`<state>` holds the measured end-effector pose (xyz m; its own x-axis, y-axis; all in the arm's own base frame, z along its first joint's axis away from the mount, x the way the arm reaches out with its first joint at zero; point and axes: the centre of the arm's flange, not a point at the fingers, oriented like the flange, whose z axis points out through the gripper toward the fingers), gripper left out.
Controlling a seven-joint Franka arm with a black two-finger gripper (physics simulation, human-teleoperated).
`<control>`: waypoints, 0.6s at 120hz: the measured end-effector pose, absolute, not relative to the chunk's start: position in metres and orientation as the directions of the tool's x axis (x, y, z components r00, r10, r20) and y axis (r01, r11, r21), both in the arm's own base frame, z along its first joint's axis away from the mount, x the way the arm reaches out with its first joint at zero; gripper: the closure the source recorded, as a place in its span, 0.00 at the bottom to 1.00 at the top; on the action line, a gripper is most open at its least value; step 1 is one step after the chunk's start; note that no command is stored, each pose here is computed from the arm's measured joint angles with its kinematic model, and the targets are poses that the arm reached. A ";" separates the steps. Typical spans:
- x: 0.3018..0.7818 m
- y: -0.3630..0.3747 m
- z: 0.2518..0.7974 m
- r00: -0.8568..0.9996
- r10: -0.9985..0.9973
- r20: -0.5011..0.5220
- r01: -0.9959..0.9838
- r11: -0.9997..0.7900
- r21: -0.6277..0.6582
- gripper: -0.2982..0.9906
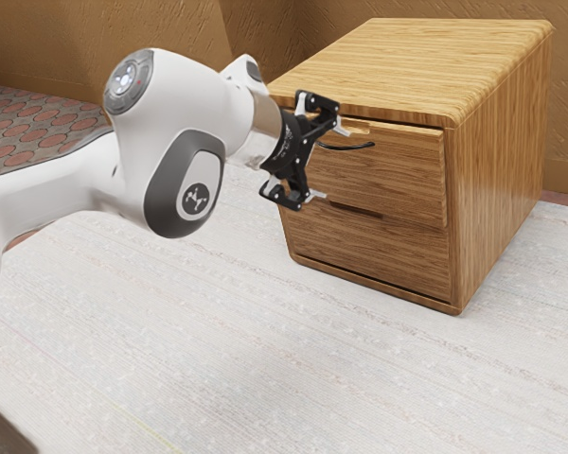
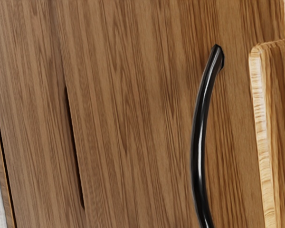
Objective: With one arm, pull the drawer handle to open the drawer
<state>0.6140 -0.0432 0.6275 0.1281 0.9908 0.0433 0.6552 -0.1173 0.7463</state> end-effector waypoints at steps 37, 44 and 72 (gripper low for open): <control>0.618 -0.028 0.622 0.103 0.994 0.040 0.658 -0.098 0.747 0.31; 0.619 -0.023 0.620 0.094 0.995 0.040 0.659 -0.093 0.747 0.35; 0.619 -0.013 0.621 0.079 0.996 0.044 0.657 -0.085 0.749 0.54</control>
